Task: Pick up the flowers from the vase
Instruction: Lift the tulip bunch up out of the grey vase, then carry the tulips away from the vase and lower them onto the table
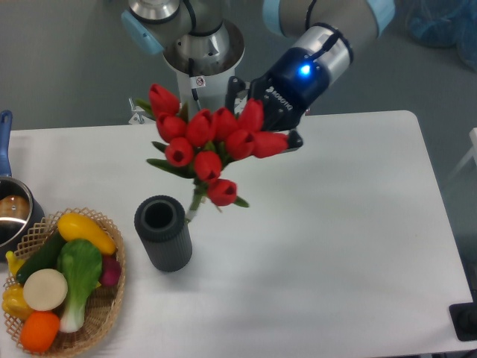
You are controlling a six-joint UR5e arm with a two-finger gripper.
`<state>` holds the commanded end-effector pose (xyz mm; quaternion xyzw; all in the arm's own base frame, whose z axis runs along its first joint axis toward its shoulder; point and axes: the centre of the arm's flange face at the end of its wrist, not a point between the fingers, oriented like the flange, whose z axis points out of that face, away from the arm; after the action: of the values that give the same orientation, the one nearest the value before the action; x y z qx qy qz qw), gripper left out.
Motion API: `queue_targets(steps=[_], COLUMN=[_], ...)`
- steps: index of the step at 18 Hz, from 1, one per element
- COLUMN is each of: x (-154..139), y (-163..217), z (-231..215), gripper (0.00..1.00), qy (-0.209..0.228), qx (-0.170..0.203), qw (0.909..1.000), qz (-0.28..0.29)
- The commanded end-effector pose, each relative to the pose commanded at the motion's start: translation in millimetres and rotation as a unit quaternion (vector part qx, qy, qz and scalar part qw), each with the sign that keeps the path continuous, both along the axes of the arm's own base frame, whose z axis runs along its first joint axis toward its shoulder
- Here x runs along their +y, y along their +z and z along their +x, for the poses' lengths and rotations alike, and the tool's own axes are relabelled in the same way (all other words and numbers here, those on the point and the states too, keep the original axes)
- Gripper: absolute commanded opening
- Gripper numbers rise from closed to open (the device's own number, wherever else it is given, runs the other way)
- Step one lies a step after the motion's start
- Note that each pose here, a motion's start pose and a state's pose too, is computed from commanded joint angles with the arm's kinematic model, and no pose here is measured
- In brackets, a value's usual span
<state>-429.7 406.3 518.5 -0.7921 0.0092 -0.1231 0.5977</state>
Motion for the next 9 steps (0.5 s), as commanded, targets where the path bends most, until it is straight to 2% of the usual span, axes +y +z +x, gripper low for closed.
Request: queue_targets(steps=[2, 3, 7, 9], x=[-0.9, -2.2, -9.8, -12.0], y=[3.1, 5.0, 5.2, 4.3], z=[-10.9, -14.0, -32.8, -37.5], gripper=[0.19, 0.19, 0.18, 0.15], qy=[0.029, 0.038, 0.058, 0.073], qx=[0.045, 0.055, 0.071, 0.091], qw=[0.9975, 0.996, 0.9927, 0.9877], qz=[-0.047, -0.059, -0.077, -0.104])
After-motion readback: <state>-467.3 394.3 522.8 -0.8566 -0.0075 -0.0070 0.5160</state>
